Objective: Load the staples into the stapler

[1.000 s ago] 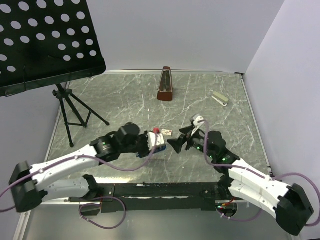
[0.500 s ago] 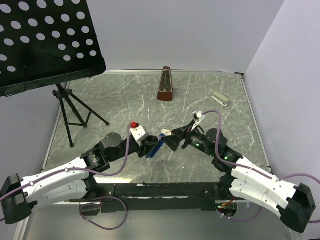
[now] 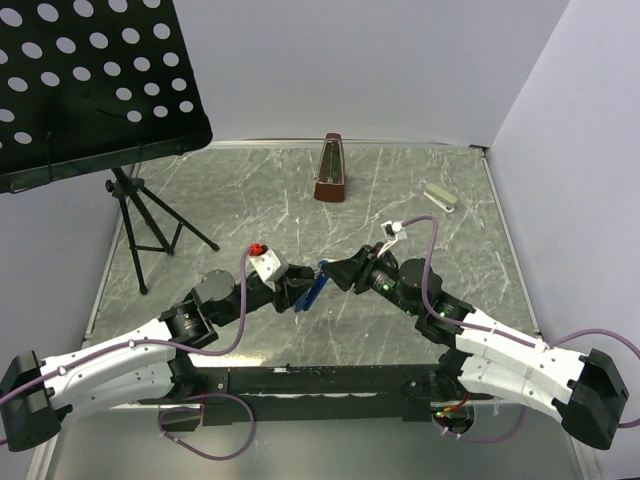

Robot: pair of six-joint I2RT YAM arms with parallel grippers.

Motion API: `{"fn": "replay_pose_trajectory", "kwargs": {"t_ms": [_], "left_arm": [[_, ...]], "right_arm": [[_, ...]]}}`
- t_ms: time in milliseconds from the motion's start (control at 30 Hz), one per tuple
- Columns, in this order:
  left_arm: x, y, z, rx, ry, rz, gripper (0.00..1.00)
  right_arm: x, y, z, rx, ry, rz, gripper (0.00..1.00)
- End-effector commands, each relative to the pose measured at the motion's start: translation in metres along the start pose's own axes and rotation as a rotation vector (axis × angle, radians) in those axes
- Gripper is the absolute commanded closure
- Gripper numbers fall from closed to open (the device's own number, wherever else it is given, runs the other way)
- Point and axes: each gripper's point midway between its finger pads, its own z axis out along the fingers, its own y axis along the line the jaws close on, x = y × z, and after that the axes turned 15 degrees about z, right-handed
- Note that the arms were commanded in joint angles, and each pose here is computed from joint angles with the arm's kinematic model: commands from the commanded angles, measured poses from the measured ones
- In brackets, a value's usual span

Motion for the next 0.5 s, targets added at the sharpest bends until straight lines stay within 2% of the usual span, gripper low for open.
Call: {"fn": "replay_pose_trajectory", "kwargs": {"t_ms": [0, 333, 433, 467], "left_arm": [[-0.063, 0.003, -0.001, 0.006, -0.226, -0.002, 0.99], [-0.075, -0.002, 0.000, 0.019, -0.282, 0.007, 0.99], [-0.080, 0.001, -0.005, 0.002, -0.307, 0.005, 0.99], [-0.082, 0.003, -0.007, -0.009, -0.316, 0.004, 0.99]], "right_arm": [[-0.018, -0.003, -0.001, 0.034, -0.094, 0.031, 0.54], [-0.005, 0.010, 0.010, 0.003, -0.036, 0.060, 0.51], [-0.006, 0.007, 0.010, 0.009, -0.046, 0.079, 0.63], [-0.007, 0.005, 0.009, 0.017, -0.055, 0.082, 0.75]]}}
